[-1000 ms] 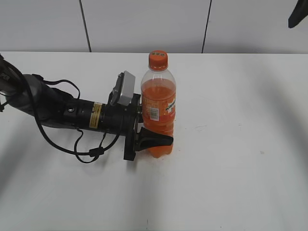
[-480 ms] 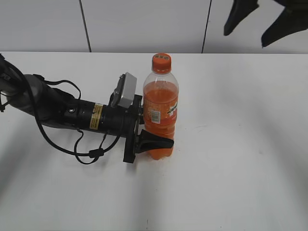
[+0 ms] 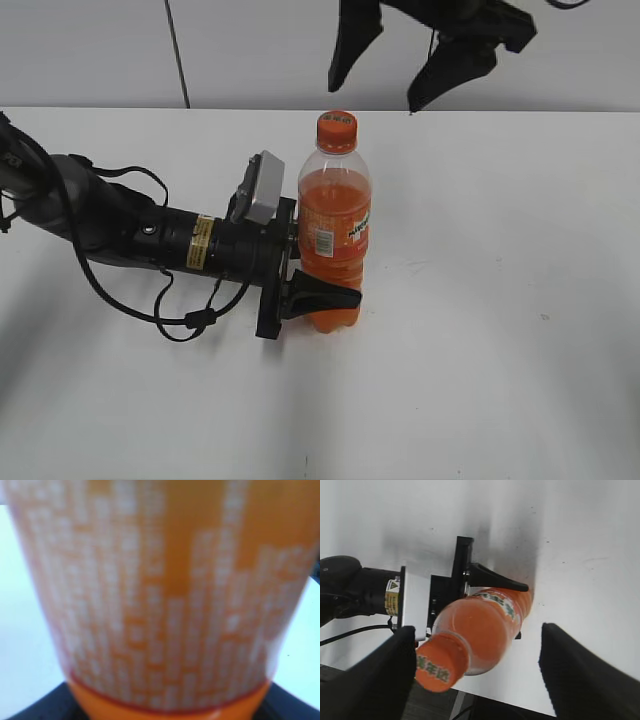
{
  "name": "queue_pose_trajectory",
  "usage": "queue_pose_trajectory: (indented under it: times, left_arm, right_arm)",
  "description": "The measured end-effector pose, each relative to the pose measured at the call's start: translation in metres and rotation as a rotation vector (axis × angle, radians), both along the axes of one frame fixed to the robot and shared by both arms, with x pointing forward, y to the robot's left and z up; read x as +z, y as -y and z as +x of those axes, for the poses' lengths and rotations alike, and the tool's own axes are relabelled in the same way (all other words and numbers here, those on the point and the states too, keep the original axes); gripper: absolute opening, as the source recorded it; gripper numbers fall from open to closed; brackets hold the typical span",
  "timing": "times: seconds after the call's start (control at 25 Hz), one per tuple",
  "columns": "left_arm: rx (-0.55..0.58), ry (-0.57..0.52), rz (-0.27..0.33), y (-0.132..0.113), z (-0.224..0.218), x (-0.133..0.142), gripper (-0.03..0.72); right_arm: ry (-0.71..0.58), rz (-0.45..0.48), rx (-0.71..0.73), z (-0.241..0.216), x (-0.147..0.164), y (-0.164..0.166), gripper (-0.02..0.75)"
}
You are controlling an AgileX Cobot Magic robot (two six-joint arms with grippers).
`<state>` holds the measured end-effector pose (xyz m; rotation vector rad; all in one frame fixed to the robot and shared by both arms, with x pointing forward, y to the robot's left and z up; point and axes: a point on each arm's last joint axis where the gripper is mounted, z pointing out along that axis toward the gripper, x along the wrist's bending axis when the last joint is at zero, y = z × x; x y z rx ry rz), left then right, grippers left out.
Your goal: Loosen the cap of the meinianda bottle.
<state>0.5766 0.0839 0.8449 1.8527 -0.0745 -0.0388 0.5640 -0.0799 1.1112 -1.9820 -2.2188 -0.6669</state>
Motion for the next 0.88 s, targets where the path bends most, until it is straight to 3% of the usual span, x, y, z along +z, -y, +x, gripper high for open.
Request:
queue_pose_trajectory:
  times: [0.2,0.88]
  left_arm:
    - [0.001,-0.002,0.0,0.0,0.0,0.0,0.403]
    - [0.003,-0.003,0.0,0.0,0.0,0.0,0.403]
  right_arm:
    - [0.001,0.003,0.048,-0.008,-0.001,-0.019,0.572]
    - [-0.066,-0.032,0.049,-0.007,-0.026,-0.03,0.572]
